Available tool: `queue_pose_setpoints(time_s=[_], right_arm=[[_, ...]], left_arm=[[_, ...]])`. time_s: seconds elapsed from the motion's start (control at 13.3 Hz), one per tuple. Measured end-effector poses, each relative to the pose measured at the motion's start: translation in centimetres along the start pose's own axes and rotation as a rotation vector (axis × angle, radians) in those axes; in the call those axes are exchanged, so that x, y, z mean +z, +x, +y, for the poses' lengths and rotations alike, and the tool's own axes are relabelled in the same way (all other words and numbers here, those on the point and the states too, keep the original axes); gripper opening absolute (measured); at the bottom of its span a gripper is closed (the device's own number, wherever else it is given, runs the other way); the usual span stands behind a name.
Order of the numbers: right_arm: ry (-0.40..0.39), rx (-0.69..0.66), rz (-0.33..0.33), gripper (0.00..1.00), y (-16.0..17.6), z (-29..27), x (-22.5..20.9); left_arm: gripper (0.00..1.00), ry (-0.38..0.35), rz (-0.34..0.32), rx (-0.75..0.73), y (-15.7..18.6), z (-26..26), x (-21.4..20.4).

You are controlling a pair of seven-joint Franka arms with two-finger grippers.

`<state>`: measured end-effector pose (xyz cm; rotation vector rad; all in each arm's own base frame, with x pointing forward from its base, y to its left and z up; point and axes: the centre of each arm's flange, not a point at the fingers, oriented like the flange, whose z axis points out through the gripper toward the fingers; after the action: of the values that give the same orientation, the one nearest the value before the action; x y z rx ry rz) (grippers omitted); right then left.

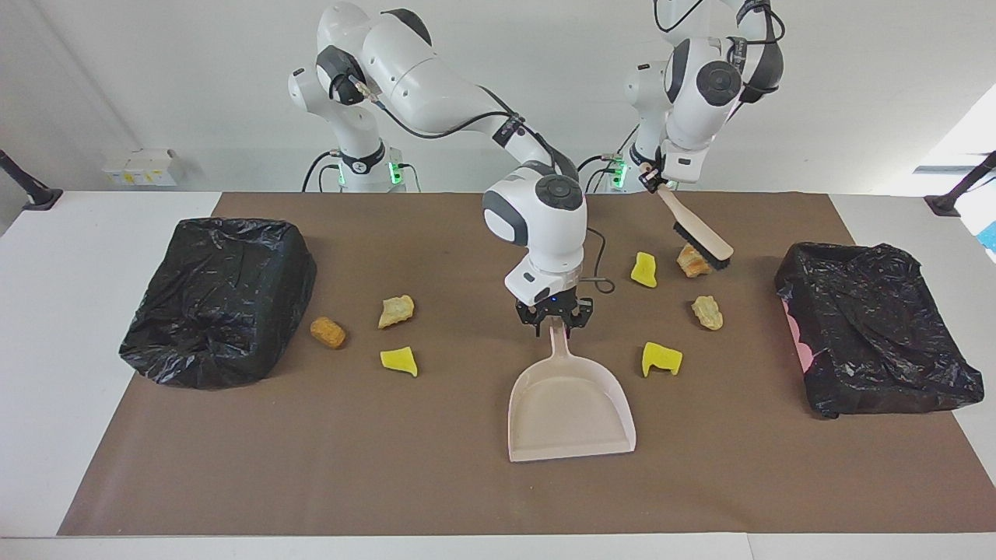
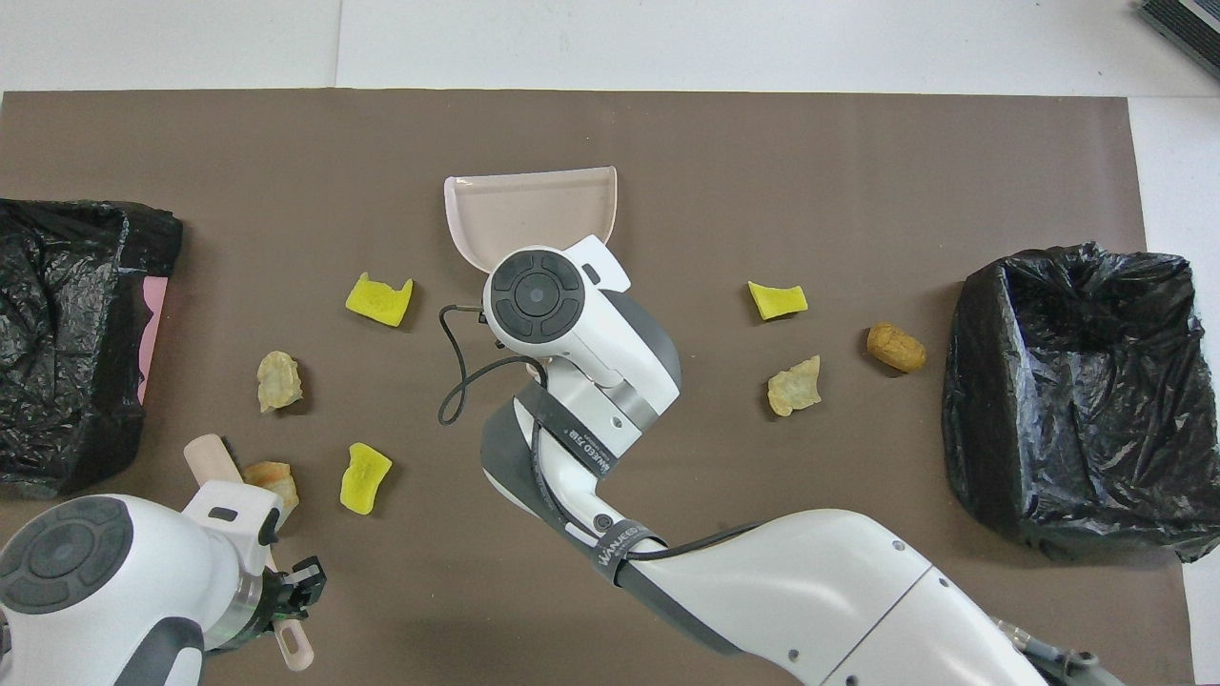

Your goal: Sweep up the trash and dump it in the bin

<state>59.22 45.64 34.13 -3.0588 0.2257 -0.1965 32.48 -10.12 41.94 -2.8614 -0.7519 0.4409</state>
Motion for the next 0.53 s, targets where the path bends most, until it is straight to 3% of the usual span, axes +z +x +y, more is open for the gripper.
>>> queue_pose_setpoints(time_s=[0.38,0.53], right_arm=[[-0.002,-0.023,0.001,0.53,0.1,0.0,-0.5],[-0.001,-0.033,0.002,0.34,0.1,0.0,-0.7]], left_arm=[[0.26,0.014,-0.053,-0.155,1.9,-2.0,2.8],[0.26,0.02,-0.053,-0.236,2.8,-0.9,4.4]])
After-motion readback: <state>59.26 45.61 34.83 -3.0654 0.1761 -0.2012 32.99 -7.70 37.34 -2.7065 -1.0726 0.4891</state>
